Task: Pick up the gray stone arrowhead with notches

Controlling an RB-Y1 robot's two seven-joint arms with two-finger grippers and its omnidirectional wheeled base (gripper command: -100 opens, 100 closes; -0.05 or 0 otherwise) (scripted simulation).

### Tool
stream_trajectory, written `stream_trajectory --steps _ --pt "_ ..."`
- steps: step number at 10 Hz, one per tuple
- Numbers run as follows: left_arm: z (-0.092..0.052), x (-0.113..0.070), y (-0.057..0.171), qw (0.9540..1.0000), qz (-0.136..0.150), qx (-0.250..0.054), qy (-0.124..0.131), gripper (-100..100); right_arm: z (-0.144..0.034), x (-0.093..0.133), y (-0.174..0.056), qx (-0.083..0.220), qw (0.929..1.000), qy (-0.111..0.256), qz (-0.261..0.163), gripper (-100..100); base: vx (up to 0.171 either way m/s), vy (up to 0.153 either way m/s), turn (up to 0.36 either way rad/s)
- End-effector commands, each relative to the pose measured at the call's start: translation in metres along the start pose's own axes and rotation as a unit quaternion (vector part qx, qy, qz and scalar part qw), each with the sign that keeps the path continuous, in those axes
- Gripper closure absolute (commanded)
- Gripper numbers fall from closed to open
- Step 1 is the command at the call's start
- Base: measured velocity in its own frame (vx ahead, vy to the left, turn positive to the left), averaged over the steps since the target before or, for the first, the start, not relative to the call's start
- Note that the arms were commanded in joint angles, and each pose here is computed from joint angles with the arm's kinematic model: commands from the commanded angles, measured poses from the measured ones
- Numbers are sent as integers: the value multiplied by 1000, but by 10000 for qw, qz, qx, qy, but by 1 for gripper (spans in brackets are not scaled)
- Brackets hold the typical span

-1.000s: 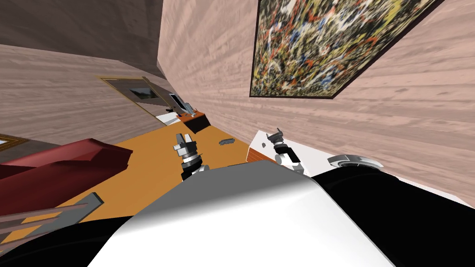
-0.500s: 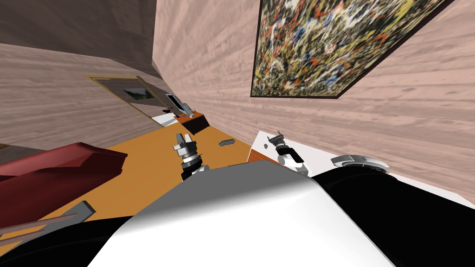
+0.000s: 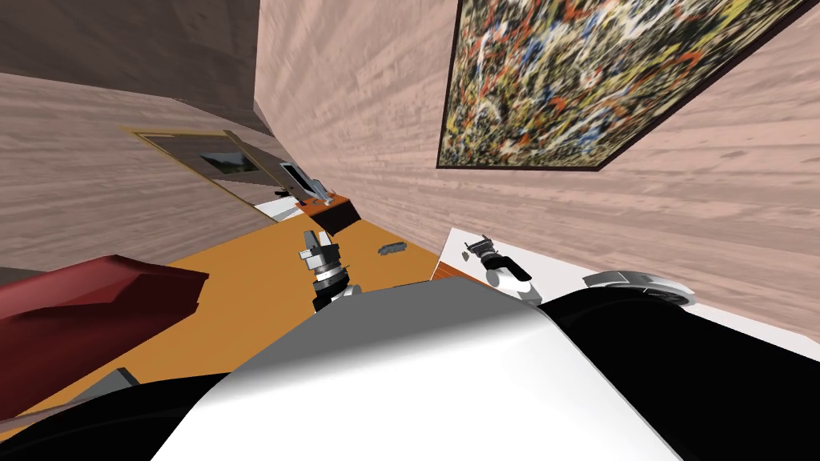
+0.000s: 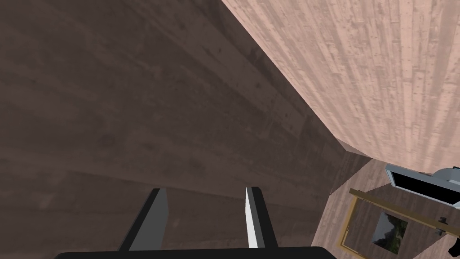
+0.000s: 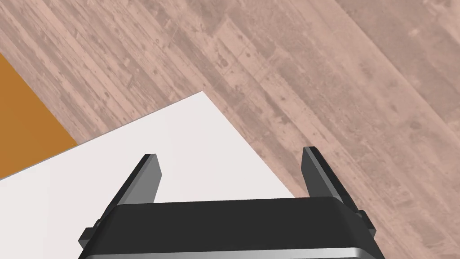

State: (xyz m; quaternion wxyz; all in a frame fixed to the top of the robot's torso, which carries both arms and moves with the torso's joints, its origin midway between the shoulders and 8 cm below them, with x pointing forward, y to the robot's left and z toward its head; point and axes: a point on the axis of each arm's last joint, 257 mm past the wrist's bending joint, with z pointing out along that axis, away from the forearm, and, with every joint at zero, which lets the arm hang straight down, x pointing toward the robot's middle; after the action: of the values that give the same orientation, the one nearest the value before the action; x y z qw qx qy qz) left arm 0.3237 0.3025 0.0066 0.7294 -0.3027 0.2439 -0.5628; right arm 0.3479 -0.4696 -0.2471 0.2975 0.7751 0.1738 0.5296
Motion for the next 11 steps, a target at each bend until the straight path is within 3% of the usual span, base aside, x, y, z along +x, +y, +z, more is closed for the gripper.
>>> stream_trajectory --steps 1,4,5,7,8,9,10,11 --pt "0 0 0 10000 0 0 0 0 -2 -30 -1 155 9987 -359 315 -100 115 80 -45" --pt "0 0 0 10000 0 -1 0 0 -7 -63 -11 430 9937 -851 597 -100 118 81 -58" --pt "0 0 0 10000 0 0 0 0 -13 -87 -11 513 9881 -1157 879 -100 110 75 -56" --pt "0 0 0 10000 0 0 0 0 -14 -90 -15 580 9867 -1233 882 -100 77 37 -21" --pt "0 0 0 10000 0 0 0 0 -22 -114 -16 648 9790 -1539 1167 -100 79 33 -48" --pt "0 0 0 10000 0 0 0 0 -24 -117 -19 715 9773 -1616 1171 -100 99 47 -35" --pt "0 0 0 10000 0 0 0 0 -32 -138 -19 737 9684 -1887 1454 -100 154 59 -74" --pt "0 0 0 10000 1 -1 0 0 -35 -143 -24 833 9653 -1997 1460 -100 126 38 -44"
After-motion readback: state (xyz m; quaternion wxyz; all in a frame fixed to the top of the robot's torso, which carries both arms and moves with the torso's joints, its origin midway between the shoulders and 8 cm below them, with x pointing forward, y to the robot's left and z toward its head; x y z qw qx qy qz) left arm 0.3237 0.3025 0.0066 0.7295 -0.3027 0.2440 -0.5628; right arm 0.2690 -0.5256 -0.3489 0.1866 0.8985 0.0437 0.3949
